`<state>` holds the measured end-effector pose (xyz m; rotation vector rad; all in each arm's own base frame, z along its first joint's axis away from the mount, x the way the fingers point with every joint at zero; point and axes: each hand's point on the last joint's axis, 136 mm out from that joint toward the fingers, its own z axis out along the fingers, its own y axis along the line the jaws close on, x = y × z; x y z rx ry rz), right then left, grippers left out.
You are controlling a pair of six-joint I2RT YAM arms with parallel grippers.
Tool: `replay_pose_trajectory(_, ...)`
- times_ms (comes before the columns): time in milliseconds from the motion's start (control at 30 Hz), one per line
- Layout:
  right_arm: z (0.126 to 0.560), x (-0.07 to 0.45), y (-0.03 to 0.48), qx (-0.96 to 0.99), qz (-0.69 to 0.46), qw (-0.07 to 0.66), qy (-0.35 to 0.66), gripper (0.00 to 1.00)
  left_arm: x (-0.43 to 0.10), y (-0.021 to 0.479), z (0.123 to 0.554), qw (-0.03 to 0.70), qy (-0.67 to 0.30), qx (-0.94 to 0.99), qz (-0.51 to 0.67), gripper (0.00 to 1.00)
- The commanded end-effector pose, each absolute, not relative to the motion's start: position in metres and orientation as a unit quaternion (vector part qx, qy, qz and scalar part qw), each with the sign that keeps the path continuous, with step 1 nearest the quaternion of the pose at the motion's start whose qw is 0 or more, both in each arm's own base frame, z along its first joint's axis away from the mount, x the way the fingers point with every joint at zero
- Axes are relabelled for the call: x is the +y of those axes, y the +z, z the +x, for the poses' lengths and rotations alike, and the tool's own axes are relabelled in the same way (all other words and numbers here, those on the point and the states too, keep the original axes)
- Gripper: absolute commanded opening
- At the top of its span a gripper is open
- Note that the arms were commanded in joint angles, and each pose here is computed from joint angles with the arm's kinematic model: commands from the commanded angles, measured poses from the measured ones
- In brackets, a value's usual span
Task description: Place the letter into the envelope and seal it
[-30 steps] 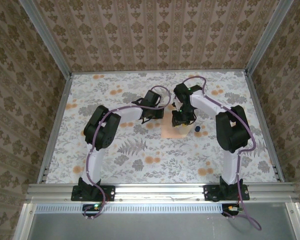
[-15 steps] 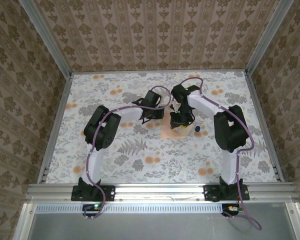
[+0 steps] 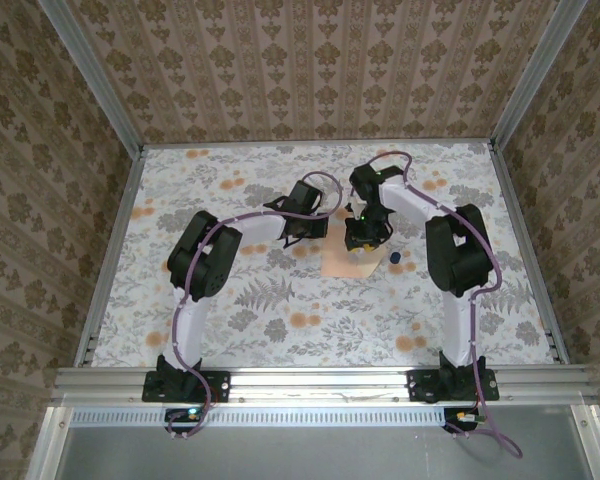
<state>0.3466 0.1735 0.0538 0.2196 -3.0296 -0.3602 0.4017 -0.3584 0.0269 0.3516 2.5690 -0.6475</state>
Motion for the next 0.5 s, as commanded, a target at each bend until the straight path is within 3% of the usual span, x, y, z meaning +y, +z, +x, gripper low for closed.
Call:
replay_pose_trajectory(0,0.324,0.16,0.065,-0.992,0.074,0.055,-0.087,0.01,-0.348,0.021,0.389,0.208,-0.222,0.945,0.119,0.0)
replay_pose_trajectory(467,0.349,0.161,0.124,-0.993,0.068,-0.031,-0.092,0.01,-0.35,0.032,0.392,0.216,-0.229,0.942,0.115,0.0)
